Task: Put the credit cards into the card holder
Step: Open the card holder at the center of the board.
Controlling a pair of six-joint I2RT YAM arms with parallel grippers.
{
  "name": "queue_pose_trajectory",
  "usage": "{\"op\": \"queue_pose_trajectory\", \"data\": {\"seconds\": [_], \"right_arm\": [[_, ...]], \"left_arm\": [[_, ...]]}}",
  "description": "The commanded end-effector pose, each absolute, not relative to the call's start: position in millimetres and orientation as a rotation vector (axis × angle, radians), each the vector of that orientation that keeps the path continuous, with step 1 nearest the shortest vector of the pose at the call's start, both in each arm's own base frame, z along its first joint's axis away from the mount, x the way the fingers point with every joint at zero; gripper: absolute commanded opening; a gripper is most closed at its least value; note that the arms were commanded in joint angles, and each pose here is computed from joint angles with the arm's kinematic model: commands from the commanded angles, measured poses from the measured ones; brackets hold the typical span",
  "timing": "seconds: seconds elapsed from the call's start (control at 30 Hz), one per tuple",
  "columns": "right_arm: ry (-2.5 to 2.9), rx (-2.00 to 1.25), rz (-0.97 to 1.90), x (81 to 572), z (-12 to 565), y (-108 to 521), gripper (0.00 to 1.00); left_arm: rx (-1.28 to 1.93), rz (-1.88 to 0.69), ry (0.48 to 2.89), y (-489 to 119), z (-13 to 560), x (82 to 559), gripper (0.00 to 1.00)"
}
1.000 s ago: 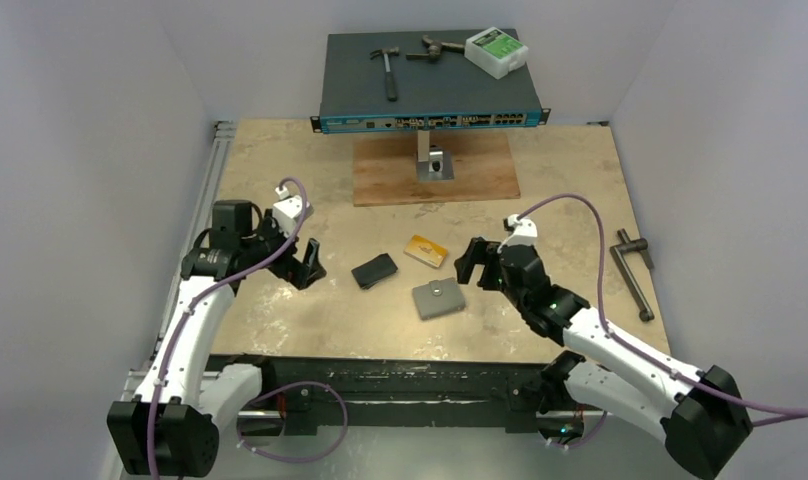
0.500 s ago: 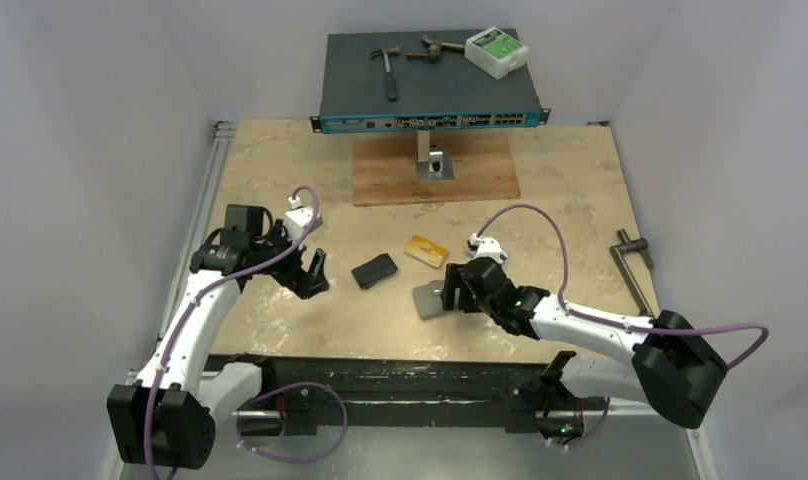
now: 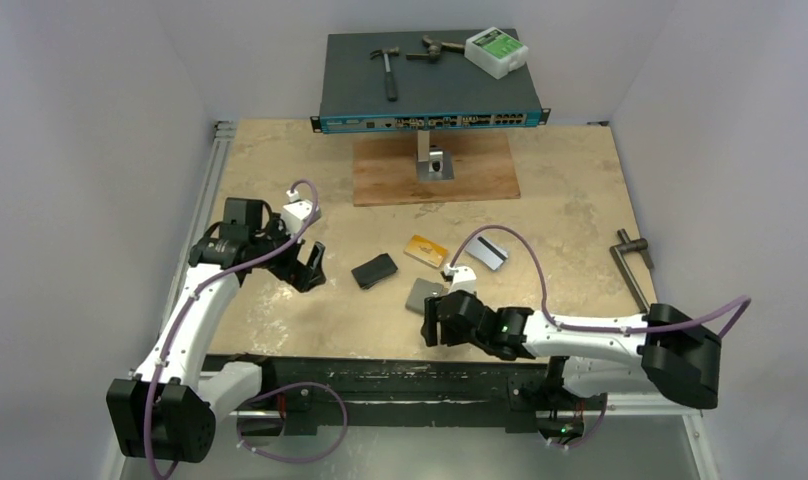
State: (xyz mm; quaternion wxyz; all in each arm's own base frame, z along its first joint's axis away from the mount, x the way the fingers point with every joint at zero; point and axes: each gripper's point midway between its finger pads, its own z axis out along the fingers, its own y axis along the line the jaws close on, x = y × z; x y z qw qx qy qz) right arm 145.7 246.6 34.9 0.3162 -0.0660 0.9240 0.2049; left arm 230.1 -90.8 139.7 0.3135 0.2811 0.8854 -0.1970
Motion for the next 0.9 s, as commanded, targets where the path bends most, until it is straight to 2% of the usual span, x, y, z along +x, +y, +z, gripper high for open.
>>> {"op": "queue_pose_trajectory", "data": {"seconds": [0.0, 0.07, 0.2, 0.43, 0.63, 0.87], "right_arm": [[2.414, -0.194, 0.539, 141, 59, 264, 0.65], [2.412, -0.209, 0.469, 146, 70, 260, 0.66], [2.311, -0.158, 0.296, 193, 103, 235, 0.75], [2.292, -0.151, 0.286, 251, 88, 225, 0.85], [2.301, -0.211, 0.452, 254, 72, 245, 0.85], [2.354, -0.187, 0.536, 233, 50, 243, 0.76]], "left_arm": [[0.73, -0.493, 2.281, -92, 159, 244, 1.0], [0.728, -0.503, 2.28, -93, 160, 245, 1.0], [0.716, -0.532, 2.292, -96, 159, 245, 1.0], [0.702, -0.607, 2.311, -103, 158, 233, 1.0], [0.709, -0.599, 2.298, -102, 160, 229, 1.0], [0.714, -0.592, 2.29, -102, 159, 232, 1.0]]}}
